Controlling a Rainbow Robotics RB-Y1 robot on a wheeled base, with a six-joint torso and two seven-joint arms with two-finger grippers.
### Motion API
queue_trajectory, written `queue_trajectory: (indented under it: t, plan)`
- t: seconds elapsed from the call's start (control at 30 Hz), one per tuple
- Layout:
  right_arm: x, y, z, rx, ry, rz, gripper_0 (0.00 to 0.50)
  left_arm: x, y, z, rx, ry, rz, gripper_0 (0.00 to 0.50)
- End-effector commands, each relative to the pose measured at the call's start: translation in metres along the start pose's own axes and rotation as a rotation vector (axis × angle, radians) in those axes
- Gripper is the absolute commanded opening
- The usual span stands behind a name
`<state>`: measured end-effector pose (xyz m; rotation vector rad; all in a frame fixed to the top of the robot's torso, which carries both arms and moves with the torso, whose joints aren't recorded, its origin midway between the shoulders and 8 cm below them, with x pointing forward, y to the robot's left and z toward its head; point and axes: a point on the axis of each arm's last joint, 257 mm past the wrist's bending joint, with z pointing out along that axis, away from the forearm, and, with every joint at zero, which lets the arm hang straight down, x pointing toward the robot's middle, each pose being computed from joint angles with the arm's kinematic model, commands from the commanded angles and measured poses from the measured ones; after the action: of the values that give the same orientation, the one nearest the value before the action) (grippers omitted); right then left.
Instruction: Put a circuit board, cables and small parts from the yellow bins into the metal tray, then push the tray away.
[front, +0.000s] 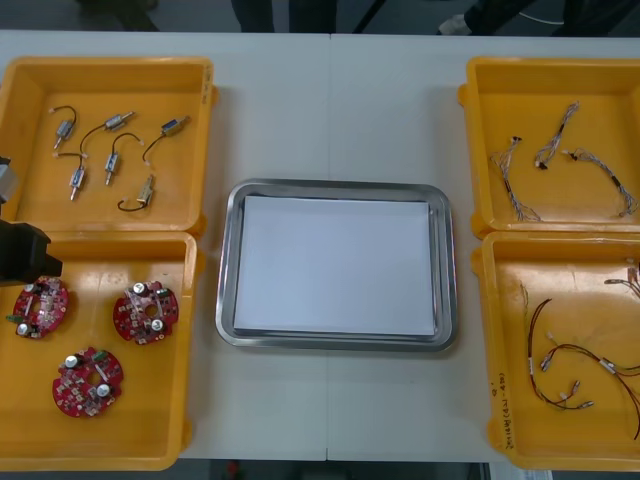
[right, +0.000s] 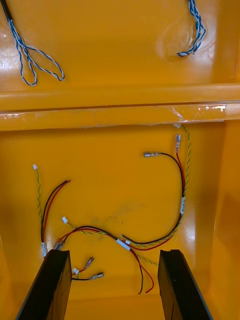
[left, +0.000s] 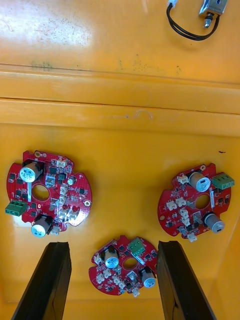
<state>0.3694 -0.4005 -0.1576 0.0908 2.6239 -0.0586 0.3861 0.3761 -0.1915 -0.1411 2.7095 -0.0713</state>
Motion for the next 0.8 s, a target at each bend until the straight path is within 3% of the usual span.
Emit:
queue_trajectory:
  t: [0.03,0.8]
  plan:
    - [-0.0011,-0.003,-0.0029,0.007,-0.013,-0.03,0.5,-0.0167,0.0093,-0.0169,-0.035,-0.037,0.051,0.5]
    - [-0.0011,-0.003,-0.0029,0.007,-0.013,-0.03,0.5,-0.0167,0.0093,-0.0169,-0.035,-0.037,0.051,0.5]
